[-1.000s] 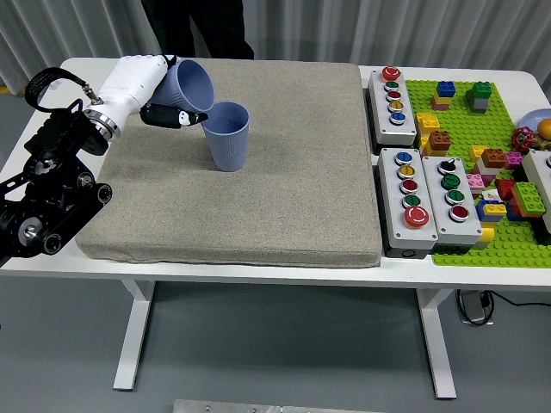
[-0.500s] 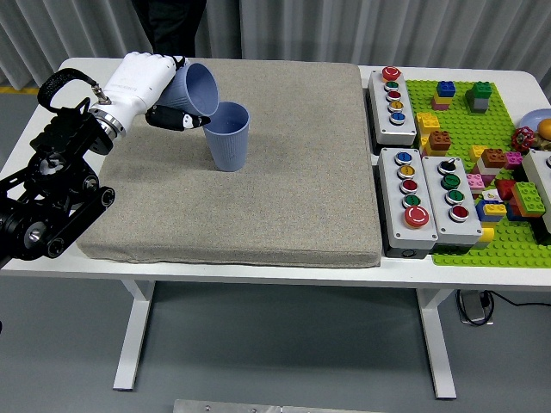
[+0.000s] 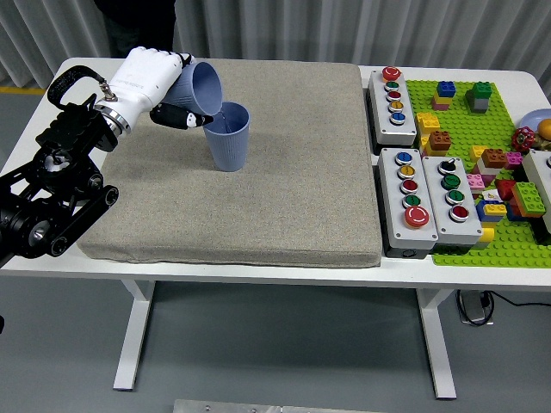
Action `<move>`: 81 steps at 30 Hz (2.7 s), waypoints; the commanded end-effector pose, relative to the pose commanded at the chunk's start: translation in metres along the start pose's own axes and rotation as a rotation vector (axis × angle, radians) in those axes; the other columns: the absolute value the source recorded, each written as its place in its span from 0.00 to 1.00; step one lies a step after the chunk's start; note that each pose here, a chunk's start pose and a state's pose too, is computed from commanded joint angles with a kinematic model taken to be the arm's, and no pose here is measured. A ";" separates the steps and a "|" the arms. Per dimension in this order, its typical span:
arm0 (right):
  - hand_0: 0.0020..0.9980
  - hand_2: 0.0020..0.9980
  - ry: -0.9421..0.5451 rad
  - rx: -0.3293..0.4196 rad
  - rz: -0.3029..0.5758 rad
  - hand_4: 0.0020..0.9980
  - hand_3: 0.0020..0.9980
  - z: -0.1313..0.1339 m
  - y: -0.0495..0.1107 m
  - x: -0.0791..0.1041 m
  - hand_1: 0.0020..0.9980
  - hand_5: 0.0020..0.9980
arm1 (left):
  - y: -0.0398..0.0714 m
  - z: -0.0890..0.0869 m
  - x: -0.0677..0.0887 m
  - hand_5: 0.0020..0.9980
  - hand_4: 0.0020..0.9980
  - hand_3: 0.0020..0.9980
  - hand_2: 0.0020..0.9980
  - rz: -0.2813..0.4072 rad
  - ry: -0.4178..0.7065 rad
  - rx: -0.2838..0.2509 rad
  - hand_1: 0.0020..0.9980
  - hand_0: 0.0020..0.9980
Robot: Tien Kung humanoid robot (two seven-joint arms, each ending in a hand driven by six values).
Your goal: Pick cup pour cup place
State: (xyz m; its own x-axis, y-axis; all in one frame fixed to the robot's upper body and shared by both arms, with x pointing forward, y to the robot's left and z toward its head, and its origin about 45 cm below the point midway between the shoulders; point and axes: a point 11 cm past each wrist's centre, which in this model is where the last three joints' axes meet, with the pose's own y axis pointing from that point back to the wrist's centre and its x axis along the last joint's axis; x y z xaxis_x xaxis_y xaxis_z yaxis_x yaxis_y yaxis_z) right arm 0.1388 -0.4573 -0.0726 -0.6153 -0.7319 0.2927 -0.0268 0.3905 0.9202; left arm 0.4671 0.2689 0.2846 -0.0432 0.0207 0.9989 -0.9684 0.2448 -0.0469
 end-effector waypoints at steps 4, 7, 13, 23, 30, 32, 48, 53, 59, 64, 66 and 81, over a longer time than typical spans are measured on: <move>0.69 0.59 -0.001 0.001 0.001 0.00 0.59 0.000 0.000 0.000 0.64 0.15 | -0.001 0.000 0.000 0.39 0.80 0.43 0.44 -0.007 -0.020 0.004 0.40 0.44; 0.69 0.59 -0.003 0.001 0.000 0.00 0.59 0.000 0.000 0.000 0.64 0.15 | -0.001 0.000 0.000 0.39 0.80 0.43 0.44 -0.010 -0.051 0.006 0.40 0.44; 0.69 0.59 -0.006 0.004 -0.001 0.00 0.59 -0.002 0.000 -0.001 0.64 0.15 | -0.002 0.002 0.007 0.38 0.80 0.42 0.44 -0.001 -0.106 0.006 0.41 0.44; 0.69 0.59 -0.007 0.005 0.000 0.00 0.60 -0.002 0.001 -0.001 0.64 0.15 | -0.004 0.003 0.012 0.38 0.80 0.42 0.45 -0.004 -0.144 0.012 0.41 0.44; 0.69 0.59 -0.008 0.005 0.001 0.00 0.60 -0.003 0.001 0.000 0.64 0.15 | -0.005 0.005 0.016 0.36 0.78 0.42 0.45 -0.002 -0.158 0.029 0.42 0.44; 0.69 0.59 -0.007 0.006 0.001 0.00 0.60 -0.003 0.001 0.000 0.64 0.15 | -0.005 0.005 0.016 0.36 0.78 0.42 0.45 -0.004 -0.164 0.028 0.42 0.44; 0.69 0.59 -0.008 0.002 0.004 0.00 0.60 -0.001 0.000 0.000 0.64 0.15 | -0.004 0.010 0.015 0.33 0.77 0.42 0.45 -0.024 -0.232 -0.009 0.42 0.45; 0.69 0.59 -0.006 -0.002 0.007 0.00 0.60 0.001 0.000 0.002 0.64 0.15 | -0.004 0.010 0.015 0.31 0.76 0.42 0.45 -0.026 -0.250 -0.011 0.42 0.45; 0.69 0.59 -0.005 0.000 0.007 0.00 0.60 0.000 0.000 0.002 0.64 0.15 | -0.004 0.009 0.019 0.31 0.76 0.42 0.45 -0.024 -0.261 -0.015 0.43 0.45; 0.69 0.59 -0.008 0.000 0.007 0.00 0.59 0.001 0.000 0.002 0.64 0.15 | -0.005 0.008 0.021 0.31 0.76 0.42 0.45 -0.018 -0.263 -0.007 0.42 0.45; 0.69 0.59 -0.007 0.000 0.006 0.00 0.59 0.000 0.000 0.001 0.64 0.15 | -0.005 0.008 0.021 0.31 0.76 0.42 0.45 -0.017 -0.263 -0.008 0.42 0.45; 0.69 0.59 -0.010 0.004 0.004 0.00 0.59 -0.002 0.000 0.001 0.64 0.15 | -0.007 0.012 0.026 0.31 0.76 0.42 0.45 -0.011 -0.292 -0.022 0.43 0.45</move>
State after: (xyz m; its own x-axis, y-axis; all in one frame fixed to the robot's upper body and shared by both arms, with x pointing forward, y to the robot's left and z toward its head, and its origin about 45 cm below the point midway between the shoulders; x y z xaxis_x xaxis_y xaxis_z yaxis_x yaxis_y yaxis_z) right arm 0.1399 -0.4589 -0.0716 -0.6233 -0.7247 0.2938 -0.0277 0.3959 0.9179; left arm 0.4699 0.2562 0.3114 -0.1045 -0.2609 0.9597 -0.9639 0.2644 -0.0331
